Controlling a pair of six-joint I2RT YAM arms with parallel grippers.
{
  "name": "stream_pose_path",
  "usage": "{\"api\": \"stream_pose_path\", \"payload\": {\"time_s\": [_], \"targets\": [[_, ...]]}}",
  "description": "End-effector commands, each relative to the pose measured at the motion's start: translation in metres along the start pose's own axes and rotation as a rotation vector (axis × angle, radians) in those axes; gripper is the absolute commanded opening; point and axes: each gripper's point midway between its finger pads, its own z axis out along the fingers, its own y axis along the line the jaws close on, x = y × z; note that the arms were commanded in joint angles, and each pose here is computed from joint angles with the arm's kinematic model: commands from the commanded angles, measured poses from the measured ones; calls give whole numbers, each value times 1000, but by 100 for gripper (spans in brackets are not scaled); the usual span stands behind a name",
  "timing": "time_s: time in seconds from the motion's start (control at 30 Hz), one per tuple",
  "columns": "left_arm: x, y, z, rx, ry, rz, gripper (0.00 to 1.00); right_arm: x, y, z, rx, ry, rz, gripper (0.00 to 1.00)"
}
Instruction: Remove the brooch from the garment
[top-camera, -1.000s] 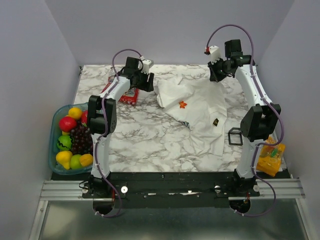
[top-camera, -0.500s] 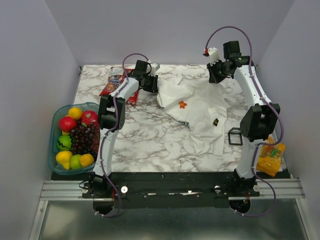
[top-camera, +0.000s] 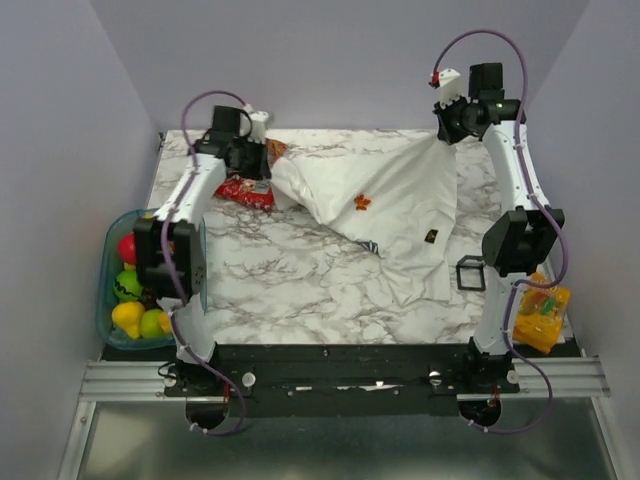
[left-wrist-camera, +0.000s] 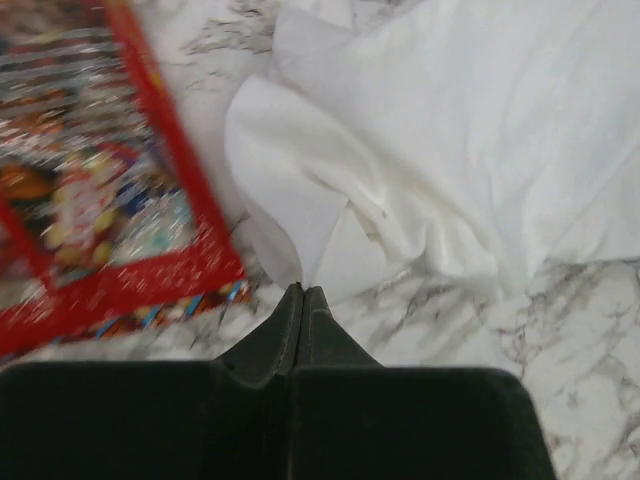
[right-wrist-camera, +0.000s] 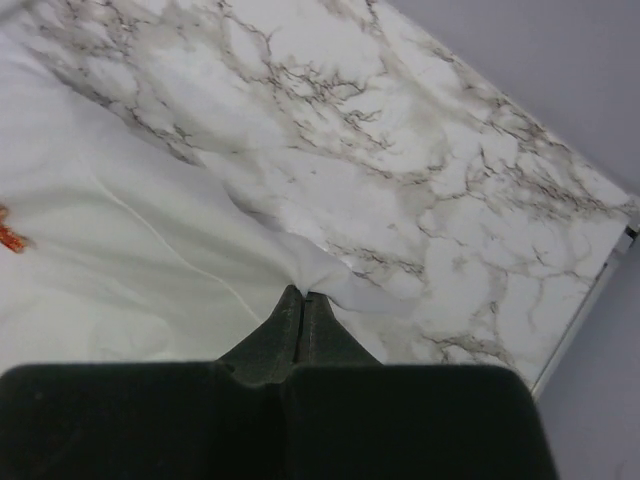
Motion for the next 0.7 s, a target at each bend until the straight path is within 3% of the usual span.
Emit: {"api": "stream_pose_path", "payload": {"time_s": [0.0, 0.17, 0.3, 0.33, 0.37, 0.43, 0.53, 0.67], "targets": [[28, 1, -135, -57, -53, 18, 0, 6, -9, -23, 46, 0, -25, 0], [155, -44, -175, 34, 173, 49, 0, 50, 23, -32, -55, 115, -21, 0], [207, -73, -198, 181, 299, 170, 0, 97, 57, -43, -200, 234, -88, 0], [210, -74, -201, 191, 319, 178, 28, 110, 71, -47, -261, 259, -100, 0], [203, -72, -201, 187, 308, 212, 40, 130, 81, -48, -302, 295, -140, 0], [189, -67, -194, 198, 294, 227, 53, 151, 86, -48, -313, 348, -153, 0], [143, -48, -178, 125, 200, 224, 56, 171, 89, -42, -318, 403, -155, 0], [61, 26, -133, -182, 49, 169, 56, 173, 95, -33, -333, 412, -71, 0]]}}
